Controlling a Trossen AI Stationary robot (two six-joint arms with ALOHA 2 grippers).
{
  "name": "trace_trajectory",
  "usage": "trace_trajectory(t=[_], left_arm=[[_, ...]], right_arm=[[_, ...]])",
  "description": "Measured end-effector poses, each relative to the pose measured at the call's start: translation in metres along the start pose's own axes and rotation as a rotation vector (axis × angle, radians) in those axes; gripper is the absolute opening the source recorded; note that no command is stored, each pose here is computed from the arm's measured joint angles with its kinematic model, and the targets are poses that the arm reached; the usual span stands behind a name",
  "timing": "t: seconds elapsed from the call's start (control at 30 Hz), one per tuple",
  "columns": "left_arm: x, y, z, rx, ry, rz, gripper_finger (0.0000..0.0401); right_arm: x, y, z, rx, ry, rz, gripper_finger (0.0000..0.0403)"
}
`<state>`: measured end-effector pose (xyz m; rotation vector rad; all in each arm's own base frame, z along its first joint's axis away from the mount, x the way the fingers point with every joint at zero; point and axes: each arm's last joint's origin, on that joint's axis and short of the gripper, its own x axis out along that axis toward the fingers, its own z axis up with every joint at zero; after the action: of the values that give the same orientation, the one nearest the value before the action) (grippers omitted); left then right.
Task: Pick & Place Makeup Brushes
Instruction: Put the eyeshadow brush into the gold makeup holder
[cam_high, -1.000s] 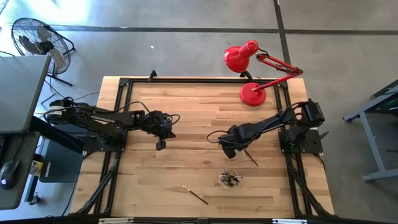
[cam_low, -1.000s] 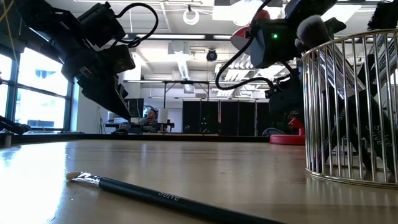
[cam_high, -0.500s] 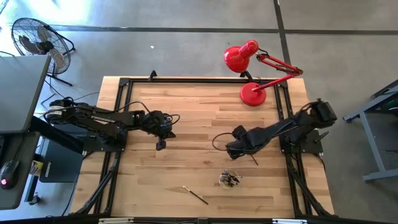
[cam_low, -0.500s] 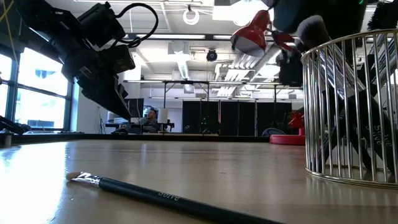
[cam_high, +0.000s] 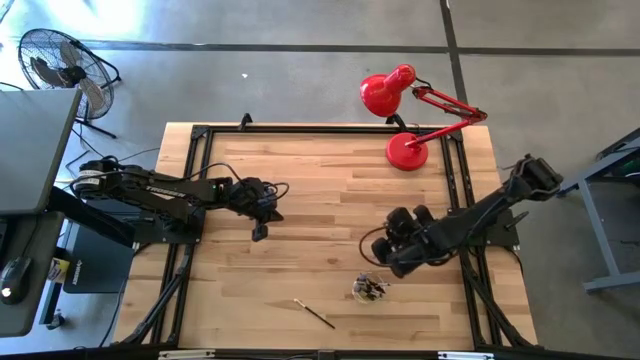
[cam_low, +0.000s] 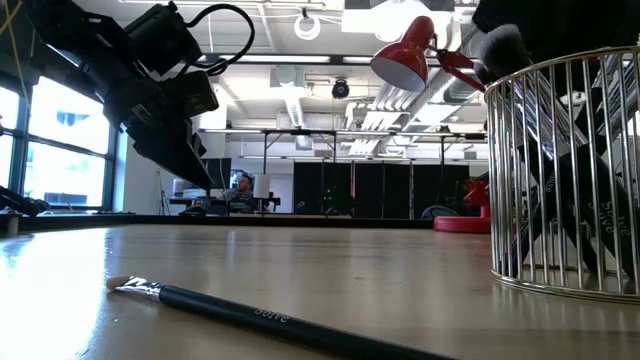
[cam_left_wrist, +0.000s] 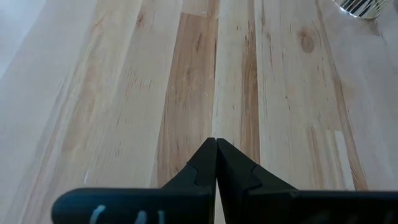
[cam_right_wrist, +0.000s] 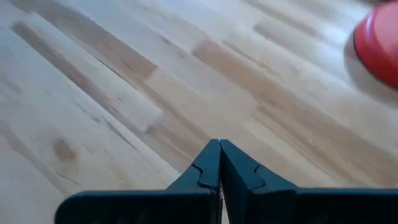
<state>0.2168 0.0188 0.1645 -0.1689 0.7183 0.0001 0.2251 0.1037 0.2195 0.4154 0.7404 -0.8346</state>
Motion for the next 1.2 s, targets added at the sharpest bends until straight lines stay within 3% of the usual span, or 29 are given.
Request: trace_trajectory(t=[0.3, 0.57, 0.97, 1.2], left_arm=[[0.000, 0.000, 0.004, 0.004, -0.045, -0.004, 0.0001], [0.000, -0.001, 0.004, -0.095, -0.049, 0.030, 0.0001], [0.002, -0.023, 0.006, -0.031, -0.088, 0.021, 0.0001], [0.002, -0.023, 0.005, -0.051, -0.083, 0.030, 0.0001]], right_arm=[[-0.029, 0.001, -0.004, -0.044, -0.212, 0.103, 0.0000], [-0.060, 0.010, -0.007, -0.052, -0.375, 0.270, 0.0000], [-0.114, 0.027, 0.000, -0.096, -0.583, 0.494, 0.0000], [-0.125, 0.044, -0.027, -0.117, -0.651, 0.503, 0.0000]])
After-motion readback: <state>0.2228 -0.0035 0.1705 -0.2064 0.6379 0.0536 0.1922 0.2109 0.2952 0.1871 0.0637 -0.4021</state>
